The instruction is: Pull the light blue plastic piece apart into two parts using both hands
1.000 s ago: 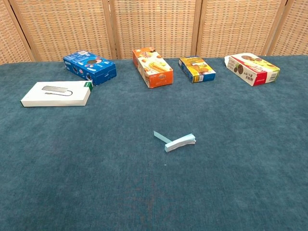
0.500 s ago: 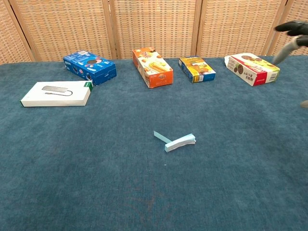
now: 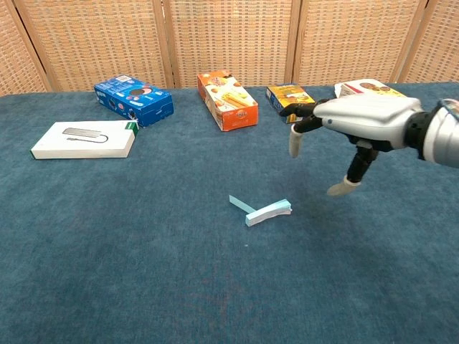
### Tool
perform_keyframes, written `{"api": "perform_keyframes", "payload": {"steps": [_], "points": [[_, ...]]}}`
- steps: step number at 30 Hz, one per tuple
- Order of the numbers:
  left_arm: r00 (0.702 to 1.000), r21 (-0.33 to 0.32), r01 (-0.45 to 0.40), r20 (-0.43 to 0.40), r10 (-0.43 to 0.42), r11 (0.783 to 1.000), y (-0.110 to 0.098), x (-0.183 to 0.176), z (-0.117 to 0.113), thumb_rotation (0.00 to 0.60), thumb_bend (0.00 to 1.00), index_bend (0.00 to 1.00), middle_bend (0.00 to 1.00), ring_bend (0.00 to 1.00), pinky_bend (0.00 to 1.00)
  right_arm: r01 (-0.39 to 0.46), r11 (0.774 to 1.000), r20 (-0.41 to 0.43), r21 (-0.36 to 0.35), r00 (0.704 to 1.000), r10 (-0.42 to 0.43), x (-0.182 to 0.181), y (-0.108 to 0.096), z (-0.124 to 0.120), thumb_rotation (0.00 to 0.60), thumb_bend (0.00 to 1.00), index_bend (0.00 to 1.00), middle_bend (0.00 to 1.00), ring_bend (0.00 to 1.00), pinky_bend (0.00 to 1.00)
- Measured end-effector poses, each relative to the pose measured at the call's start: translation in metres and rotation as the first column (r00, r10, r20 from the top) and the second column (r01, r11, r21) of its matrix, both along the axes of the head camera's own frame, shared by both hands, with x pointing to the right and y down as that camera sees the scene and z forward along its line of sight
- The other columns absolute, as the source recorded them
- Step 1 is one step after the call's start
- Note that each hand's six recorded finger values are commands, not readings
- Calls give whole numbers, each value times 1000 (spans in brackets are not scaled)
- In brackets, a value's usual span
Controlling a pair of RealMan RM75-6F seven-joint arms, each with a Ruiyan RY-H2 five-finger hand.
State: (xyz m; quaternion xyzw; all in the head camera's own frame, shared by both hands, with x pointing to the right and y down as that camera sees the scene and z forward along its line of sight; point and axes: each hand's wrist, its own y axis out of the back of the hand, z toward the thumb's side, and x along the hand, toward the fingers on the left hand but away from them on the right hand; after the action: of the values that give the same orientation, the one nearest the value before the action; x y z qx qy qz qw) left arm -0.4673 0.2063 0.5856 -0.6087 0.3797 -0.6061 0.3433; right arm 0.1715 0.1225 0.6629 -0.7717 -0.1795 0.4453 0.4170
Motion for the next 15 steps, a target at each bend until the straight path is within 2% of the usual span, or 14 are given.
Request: {"api": "perform_keyframes", "payload": {"steps": [8, 15], "points": [[1000, -10, 2, -2, -2, 1000, -1, -1, 3, 600, 0, 0, 0, 0, 0, 3, 999, -47, -54, 999, -6, -43, 2, 23, 600, 255, 367, 0, 0, 0], [1000, -5, 5, -6, -5, 1000, -1, -1, 2, 600, 0, 0, 0, 0, 0, -3, 997, -84, -79, 996, -4, -65, 7, 41, 600, 260, 388, 0, 0, 0]]}}
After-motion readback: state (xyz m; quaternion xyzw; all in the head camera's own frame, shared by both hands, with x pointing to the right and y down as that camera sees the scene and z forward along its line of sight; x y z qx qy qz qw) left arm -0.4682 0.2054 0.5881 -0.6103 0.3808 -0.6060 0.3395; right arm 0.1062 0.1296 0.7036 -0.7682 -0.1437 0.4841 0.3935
